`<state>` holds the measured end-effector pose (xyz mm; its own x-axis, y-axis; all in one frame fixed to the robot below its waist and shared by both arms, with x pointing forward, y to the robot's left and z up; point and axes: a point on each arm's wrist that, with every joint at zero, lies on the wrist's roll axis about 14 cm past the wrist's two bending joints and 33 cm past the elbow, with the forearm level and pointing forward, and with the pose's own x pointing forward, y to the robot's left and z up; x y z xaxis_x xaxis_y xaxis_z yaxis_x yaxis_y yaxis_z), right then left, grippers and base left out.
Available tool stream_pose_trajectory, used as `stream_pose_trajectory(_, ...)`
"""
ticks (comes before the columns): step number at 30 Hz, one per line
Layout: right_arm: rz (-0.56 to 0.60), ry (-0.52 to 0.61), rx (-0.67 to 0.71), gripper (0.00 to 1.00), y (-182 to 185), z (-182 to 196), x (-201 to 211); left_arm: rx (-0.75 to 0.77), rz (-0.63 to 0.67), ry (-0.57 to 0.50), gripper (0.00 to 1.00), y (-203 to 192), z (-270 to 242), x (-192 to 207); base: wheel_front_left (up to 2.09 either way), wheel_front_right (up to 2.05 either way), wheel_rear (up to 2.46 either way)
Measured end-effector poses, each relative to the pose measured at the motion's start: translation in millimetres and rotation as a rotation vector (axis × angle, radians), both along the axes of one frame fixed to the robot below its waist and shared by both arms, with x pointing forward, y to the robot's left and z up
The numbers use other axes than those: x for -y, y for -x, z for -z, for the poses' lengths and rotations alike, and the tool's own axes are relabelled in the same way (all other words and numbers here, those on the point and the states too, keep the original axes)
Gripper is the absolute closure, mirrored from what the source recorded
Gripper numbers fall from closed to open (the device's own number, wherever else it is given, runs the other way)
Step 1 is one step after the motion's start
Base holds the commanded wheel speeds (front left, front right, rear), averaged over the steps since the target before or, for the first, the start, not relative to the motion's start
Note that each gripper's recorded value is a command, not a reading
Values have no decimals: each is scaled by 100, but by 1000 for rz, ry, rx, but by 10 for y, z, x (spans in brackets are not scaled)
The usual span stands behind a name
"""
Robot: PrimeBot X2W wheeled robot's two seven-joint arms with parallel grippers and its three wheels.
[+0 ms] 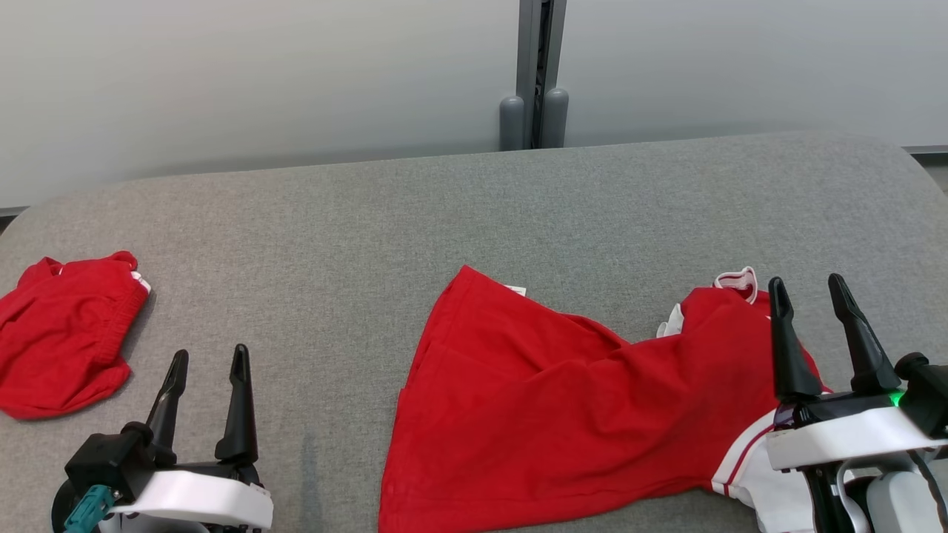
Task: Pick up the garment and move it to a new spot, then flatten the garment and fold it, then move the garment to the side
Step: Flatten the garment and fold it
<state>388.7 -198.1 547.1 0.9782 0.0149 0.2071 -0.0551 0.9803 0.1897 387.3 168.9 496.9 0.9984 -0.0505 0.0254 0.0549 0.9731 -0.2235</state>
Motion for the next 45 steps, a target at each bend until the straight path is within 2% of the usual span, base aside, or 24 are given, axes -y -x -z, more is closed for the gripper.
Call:
stream_pose_trajectory(13,-18,-4,-5,0,-18,18,-49,0,-4,3,0,9,23,4,0,0,0)
stream_pose_trajectory(19,21,9,-13,0,11,32,131,1,36,14,0,24,17,123,0,0,0)
stream_pose_trajectory(24,43,41,-131,0,87,234,324,-82,119,55,0,53,131,354,0,0,0)
stream_pose_trajectory(29,73,52,-203,0,174,291,530,-157,221,55,0,80,218,613,0,0,0)
stream_pose_trajectory(36,108,32,-360,0,365,498,726,-358,382,26,0,238,583,976,0,0,0)
stream_pose_trajectory(39,131,6,-454,0,475,645,826,-437,422,19,0,312,732,1067,0,0,0)
stream_pose_trajectory(40,129,-16,-544,0,581,812,833,-491,451,9,0,371,829,1119,0,0,0)
stream_pose_trajectory(45,106,-83,-711,0,772,1085,777,-619,484,-22,0,526,1066,1134,0,0,0)
